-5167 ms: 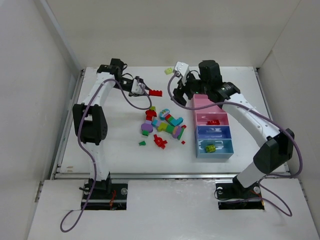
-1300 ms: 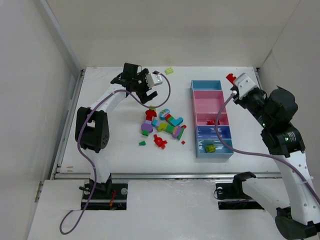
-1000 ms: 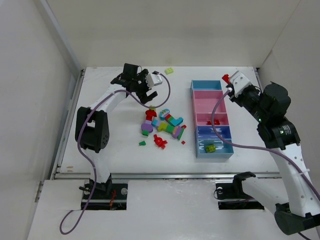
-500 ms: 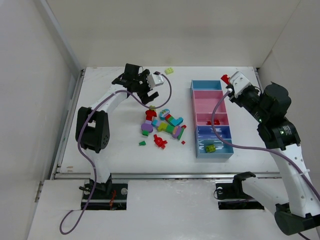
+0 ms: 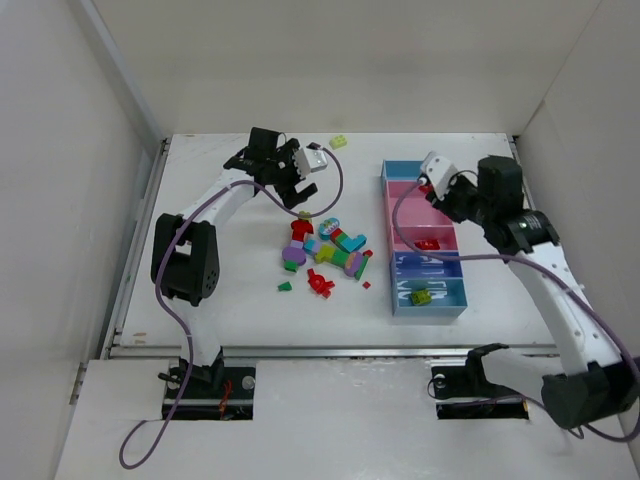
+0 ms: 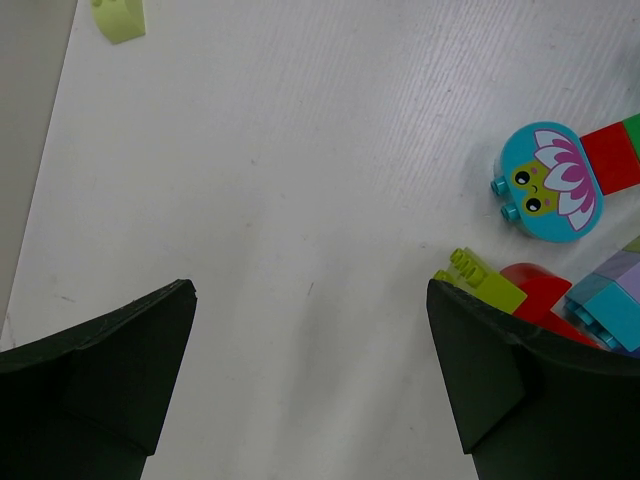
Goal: Sort the legos into containers by color
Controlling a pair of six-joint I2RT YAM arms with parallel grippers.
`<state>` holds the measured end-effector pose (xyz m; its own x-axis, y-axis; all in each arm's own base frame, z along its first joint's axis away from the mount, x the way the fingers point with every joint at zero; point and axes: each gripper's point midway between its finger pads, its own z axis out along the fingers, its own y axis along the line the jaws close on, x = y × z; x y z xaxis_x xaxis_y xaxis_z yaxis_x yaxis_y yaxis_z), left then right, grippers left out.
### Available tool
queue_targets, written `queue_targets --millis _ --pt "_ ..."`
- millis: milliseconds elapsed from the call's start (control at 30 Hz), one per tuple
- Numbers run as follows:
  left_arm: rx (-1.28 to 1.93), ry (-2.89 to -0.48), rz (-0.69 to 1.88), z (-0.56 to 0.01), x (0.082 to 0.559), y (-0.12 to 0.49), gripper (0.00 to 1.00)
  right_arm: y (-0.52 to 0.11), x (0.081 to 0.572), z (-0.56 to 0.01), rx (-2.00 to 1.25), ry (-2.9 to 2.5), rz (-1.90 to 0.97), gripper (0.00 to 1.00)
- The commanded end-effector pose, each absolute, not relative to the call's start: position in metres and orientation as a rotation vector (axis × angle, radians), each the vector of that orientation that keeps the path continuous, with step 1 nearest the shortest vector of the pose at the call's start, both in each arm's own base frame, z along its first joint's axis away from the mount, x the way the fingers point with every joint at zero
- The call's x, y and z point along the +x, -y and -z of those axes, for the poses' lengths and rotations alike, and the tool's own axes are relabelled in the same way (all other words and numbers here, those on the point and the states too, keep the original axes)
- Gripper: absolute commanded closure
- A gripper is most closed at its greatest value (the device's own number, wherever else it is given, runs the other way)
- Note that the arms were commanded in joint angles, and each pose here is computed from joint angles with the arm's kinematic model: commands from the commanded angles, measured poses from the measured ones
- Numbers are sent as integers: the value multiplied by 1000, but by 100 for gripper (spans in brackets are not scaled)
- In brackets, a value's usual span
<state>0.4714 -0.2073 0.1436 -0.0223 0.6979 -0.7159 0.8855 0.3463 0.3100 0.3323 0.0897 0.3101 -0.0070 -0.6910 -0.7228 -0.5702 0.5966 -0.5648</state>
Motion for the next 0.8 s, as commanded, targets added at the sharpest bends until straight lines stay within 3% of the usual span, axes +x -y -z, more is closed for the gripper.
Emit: queue_targets --millis 0,333,567,700,767 --pt "1374 -1705 264 -174 470 210 0 -88 322 -234 -1209 -1880 73 100" --pt "1357 -1734 229 -170 470 204 0 -83 332 -153 -1368 -2041 61 100" --pt "1192 -1794 184 -183 486 198 0 -85 350 -138 -1427 -2034 82 100" --pt "1118 -1809 155 -191 494 194 0 -89 352 -131 -1446 -2046 69 86" --pt "1093 -1805 145 -197 498 193 0 -89 352 -131 -1446 -2046 69 67"
